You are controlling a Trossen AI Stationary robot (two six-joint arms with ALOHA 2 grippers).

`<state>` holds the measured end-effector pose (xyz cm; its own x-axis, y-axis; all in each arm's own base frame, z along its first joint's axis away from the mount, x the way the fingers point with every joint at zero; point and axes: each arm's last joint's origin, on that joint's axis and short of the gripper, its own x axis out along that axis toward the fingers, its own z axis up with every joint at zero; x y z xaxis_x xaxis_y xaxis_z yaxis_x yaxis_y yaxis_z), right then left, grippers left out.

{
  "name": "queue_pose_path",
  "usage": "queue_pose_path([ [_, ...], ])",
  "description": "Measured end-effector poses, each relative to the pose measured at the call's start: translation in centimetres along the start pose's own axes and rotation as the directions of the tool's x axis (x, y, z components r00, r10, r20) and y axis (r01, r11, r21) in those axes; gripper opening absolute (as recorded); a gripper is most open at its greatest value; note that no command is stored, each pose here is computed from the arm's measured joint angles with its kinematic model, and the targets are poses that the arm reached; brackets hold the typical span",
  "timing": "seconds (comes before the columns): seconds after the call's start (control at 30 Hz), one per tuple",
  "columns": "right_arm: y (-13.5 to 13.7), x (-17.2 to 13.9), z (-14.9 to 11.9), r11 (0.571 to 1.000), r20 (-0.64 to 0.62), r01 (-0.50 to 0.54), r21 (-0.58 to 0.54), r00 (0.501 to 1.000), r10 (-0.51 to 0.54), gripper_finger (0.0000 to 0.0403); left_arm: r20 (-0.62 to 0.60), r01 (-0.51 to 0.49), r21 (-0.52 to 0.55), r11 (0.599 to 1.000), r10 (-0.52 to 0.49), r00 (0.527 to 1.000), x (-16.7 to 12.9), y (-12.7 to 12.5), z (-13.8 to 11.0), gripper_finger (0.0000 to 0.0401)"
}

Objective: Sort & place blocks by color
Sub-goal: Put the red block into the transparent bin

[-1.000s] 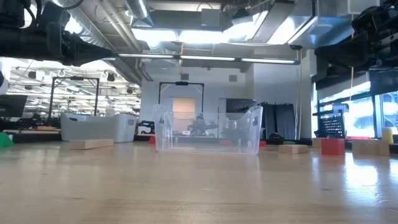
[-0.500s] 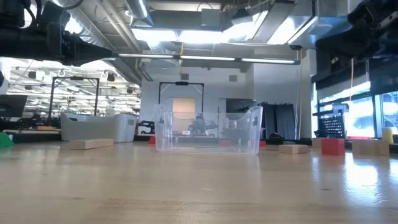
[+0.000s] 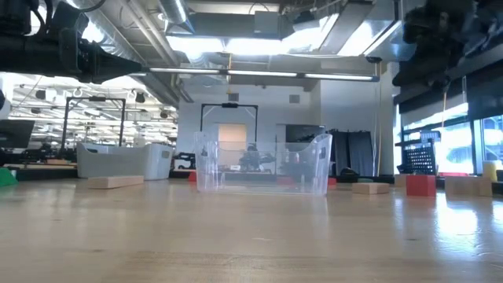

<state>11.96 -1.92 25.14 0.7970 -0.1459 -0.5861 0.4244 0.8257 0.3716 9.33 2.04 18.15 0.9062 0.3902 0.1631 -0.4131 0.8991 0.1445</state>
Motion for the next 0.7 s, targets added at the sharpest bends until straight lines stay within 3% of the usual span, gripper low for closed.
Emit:
queue_pose_path([
  [0.33, 2.4, 0.1, 4.4, 0.987, -0.31, 0.158, 0.002, 0.939, -0.149, 0.0, 0.0, 0.0, 0.0, 1.0, 0.0, 1.0, 0.0, 0.0, 0.0, 0.0],
  [0.57, 2.8, 0.8, 5.1, 0.97, -0.425, 0.241, 0.039, 0.882, -0.202, 0.0016, 0.0, -0.003, 0.027, 1.0, 0.003, 1.0, 0.0, 0.0, 0.0, 0.0],
  [0.7, 2.8, 1.5, 4.9, 0.969, -0.491, 0.234, 0.075, 0.855, -0.168, 0.0023, 0.0, -0.003, 0.023, 1.0, 0.003, 1.0, 0.0, 0.0, 0.0, 0.0],
])
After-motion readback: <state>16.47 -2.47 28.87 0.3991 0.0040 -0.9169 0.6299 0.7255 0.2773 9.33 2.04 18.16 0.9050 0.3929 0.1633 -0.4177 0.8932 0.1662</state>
